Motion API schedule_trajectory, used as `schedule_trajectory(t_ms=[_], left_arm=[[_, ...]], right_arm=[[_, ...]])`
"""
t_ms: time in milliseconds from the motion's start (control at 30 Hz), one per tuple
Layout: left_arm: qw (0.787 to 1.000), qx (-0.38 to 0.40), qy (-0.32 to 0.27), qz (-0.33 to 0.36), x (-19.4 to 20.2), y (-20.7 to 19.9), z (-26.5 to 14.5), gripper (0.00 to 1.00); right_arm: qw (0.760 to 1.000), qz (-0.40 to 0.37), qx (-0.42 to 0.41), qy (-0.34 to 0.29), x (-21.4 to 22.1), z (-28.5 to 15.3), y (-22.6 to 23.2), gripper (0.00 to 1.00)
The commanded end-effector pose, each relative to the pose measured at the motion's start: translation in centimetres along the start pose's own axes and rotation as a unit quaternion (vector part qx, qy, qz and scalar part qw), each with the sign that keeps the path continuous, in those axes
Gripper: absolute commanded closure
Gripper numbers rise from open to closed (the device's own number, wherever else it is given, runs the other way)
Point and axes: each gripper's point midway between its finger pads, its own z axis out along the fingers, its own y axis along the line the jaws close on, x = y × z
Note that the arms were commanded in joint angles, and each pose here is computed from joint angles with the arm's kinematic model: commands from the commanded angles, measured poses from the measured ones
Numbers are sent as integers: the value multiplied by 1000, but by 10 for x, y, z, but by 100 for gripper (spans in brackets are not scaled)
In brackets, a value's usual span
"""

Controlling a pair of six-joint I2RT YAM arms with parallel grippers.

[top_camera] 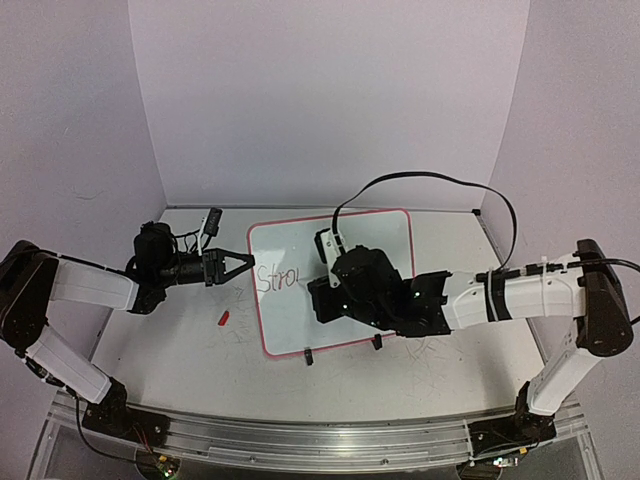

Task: Write a sentence on the whiteboard

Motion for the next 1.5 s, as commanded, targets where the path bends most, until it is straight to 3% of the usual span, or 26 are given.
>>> schedule_trajectory(t_ms=[0,900,1467], left_arm=[[999,29,-4,24,-14,-17,5,100],[999,30,-2,23,-13,-17,5,100],[999,29,-3,24,-13,-17,4,100]], right_arm=[[1000,-3,10,22,17,6,-4,100],[999,-3,33,-35,-29,1,-8,100],[997,11,60,-42,-30,-3,-22,100]])
